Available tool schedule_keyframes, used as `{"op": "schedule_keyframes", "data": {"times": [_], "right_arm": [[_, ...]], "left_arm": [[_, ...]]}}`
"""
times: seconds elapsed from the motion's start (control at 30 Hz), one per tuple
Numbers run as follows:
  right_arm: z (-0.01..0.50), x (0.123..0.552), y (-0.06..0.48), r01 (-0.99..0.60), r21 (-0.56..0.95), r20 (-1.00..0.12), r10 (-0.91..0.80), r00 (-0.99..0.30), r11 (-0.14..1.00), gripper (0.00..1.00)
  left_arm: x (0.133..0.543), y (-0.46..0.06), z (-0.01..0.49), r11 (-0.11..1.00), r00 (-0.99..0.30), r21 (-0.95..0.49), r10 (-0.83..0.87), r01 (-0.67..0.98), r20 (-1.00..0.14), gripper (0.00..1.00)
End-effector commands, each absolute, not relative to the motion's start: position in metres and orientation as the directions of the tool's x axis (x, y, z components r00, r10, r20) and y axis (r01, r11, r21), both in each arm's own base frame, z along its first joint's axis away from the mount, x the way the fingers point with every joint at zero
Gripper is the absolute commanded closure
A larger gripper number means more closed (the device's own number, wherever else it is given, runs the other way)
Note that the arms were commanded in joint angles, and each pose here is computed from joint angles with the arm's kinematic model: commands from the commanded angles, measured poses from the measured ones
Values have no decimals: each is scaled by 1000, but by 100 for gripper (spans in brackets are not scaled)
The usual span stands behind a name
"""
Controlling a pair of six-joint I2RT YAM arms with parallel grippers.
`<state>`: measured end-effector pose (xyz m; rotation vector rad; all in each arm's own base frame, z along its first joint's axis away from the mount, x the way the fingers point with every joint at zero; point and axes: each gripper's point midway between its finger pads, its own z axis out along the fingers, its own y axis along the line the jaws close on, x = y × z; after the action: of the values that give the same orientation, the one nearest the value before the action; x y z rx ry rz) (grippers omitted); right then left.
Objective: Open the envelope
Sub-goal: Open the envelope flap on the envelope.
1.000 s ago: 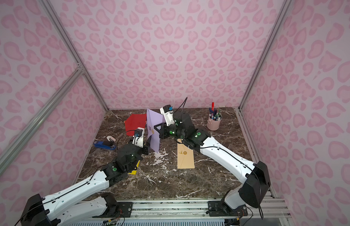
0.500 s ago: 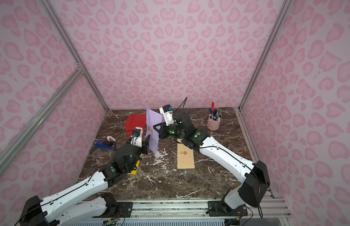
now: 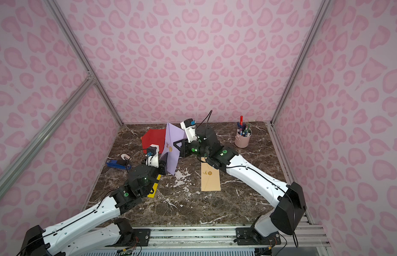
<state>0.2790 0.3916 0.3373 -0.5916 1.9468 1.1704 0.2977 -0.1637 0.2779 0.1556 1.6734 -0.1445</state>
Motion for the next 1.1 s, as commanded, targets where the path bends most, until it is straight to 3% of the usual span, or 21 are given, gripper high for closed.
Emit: {"op": "schedule_keyframes", "data": {"times": [0.0,1.07], "right_arm": [[329,272,391,-713,525,-792,-39,-609,465,100],[324,268,393,-725,506,-796,-70,-601,468,100]], "left_arm": [[298,-155,292,988,-61,-55,-46,143,-997,52],[295,-145,293,990,-51,-82,-77,112,-996,50]]}}
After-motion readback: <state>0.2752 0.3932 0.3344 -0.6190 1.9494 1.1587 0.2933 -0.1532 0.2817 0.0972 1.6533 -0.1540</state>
